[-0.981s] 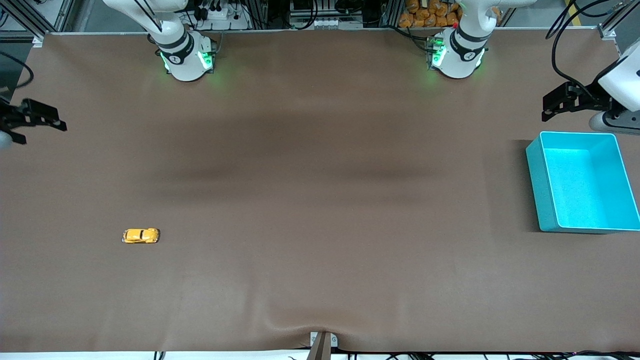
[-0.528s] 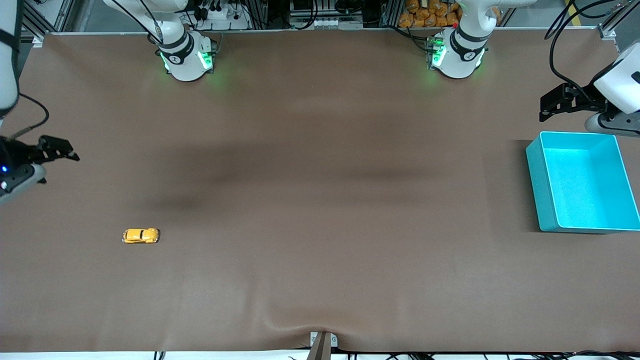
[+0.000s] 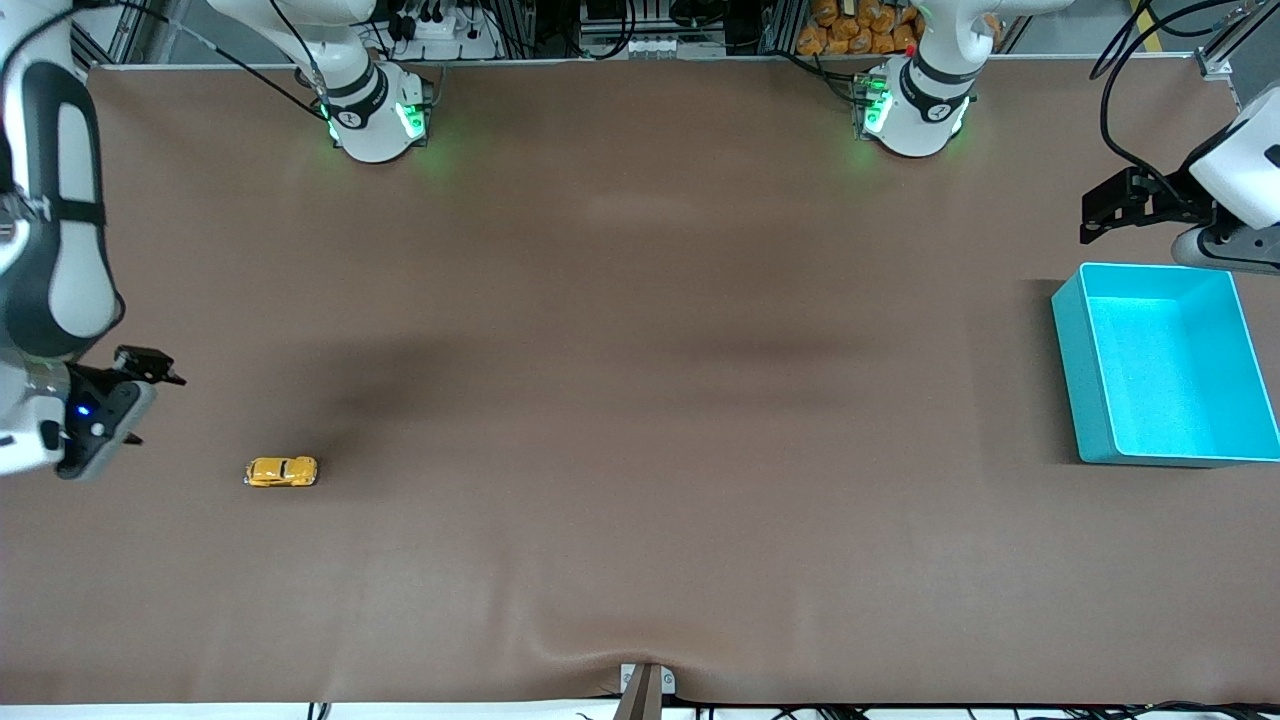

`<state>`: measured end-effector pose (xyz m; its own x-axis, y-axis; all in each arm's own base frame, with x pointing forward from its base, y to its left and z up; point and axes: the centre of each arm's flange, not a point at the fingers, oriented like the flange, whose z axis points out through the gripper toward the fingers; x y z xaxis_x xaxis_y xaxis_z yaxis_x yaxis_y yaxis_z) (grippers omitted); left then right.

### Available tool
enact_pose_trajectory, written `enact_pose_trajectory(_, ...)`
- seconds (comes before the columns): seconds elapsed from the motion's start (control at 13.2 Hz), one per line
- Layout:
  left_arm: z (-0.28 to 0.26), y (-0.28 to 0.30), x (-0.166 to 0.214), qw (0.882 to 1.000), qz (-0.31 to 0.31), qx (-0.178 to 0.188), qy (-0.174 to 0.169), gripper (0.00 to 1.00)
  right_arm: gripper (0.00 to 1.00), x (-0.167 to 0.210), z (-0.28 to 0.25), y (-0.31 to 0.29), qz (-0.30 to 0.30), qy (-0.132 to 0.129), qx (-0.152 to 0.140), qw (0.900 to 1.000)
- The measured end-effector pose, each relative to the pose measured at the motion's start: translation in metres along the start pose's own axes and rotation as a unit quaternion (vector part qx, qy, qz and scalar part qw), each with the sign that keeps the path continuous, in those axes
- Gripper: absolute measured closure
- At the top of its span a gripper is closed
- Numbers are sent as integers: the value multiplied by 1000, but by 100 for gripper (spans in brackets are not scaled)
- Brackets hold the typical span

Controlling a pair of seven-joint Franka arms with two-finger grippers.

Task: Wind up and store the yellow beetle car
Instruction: 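Reach the right gripper down over the yellow toy car, then lower the right gripper and close it on the yellow car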

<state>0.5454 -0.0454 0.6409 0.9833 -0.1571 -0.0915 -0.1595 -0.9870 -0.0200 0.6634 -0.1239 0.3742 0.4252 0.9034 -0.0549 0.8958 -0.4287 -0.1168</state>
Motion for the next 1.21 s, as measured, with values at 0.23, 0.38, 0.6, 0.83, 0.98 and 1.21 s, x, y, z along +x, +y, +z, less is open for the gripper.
enact_pose_trajectory(0.23, 1, -1, 0, 1000, -1, 0, -1, 0, 0, 9, 39, 18, -104, 0, -22, 994)
enact_pose_trajectory(0.38, 2, -6, 0, 1000, -5, -1, -2, 0, 0, 15, 67, 26, -149, -2, -36, 988)
enact_pose_trajectory(0.6, 2, -8, 0, 1000, -7, -1, -3, 0, 0, 33, 96, 29, -180, -2, -52, 982)
enact_pose_trajectory(0.83, 2, -8, 0, 1000, -7, -1, -3, 0, 0, 51, 117, 25, -193, -3, -58, 980)
enact_pose_trajectory(0.98, 2, -8, -1, 1000, -8, -1, -3, 0, 0, 53, 133, 22, -192, 0, -56, 980)
enact_pose_trajectory(1.21, 3, -9, -1, 1000, -8, -1, -3, 0, 0, 55, 155, 20, -187, 8, -63, 980)
